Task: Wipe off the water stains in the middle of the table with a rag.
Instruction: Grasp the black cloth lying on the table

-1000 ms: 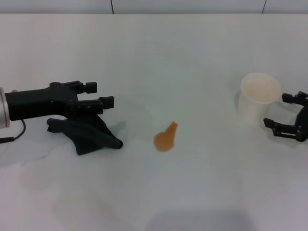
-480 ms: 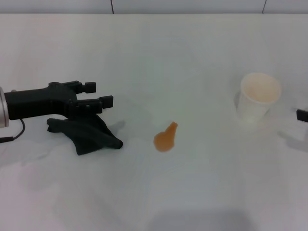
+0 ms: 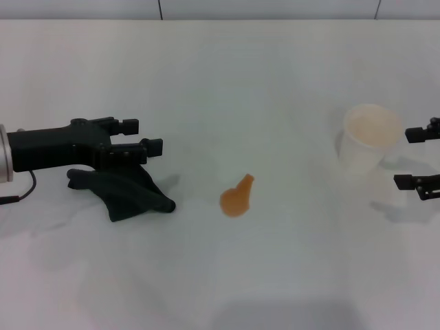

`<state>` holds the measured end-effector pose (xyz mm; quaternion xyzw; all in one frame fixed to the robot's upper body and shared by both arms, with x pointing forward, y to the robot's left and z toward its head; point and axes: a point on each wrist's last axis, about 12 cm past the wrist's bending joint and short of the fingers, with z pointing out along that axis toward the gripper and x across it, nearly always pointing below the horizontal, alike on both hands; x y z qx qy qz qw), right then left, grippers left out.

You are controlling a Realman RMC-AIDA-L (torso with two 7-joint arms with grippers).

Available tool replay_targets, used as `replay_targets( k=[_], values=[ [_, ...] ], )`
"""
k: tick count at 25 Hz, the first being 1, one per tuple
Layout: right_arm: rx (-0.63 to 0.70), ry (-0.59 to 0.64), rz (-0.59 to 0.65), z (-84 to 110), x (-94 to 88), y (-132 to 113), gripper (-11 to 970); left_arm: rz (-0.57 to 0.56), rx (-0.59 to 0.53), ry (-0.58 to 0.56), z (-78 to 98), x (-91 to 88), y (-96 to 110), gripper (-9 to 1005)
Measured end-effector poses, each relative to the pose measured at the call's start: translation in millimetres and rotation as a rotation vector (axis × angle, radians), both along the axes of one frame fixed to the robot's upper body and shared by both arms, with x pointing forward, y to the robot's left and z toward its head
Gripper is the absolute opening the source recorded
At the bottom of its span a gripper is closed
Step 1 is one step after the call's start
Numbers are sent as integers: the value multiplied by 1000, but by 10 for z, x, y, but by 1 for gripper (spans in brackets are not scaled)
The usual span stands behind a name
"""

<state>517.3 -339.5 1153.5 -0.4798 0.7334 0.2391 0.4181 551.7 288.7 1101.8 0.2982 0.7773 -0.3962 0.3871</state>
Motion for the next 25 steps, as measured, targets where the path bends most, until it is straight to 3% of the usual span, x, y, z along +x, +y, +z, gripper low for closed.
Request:
replay_targets(
  k=[6,14,18,19,20,25],
  values=[
    [-12,-25,16,61,27,47,845,-69,-12,59,101,-52,-1,845],
    [4,-47,-10,88,23,-2,845,-153,79,117,652,-118,84,845],
    [7,-53,-7,101,41,9,845,-154,177,165,810,-80,104,845],
    [7,-53,-7,101,41,9,845,-154,177,165,810,-80,104,845],
    [7,-54,-7,101,43,10,845,-153,267,220,837,-3,75,845],
    [10,-58,-6,107,55,24,845,-144,417,277,841,115,8,845]
  ],
)
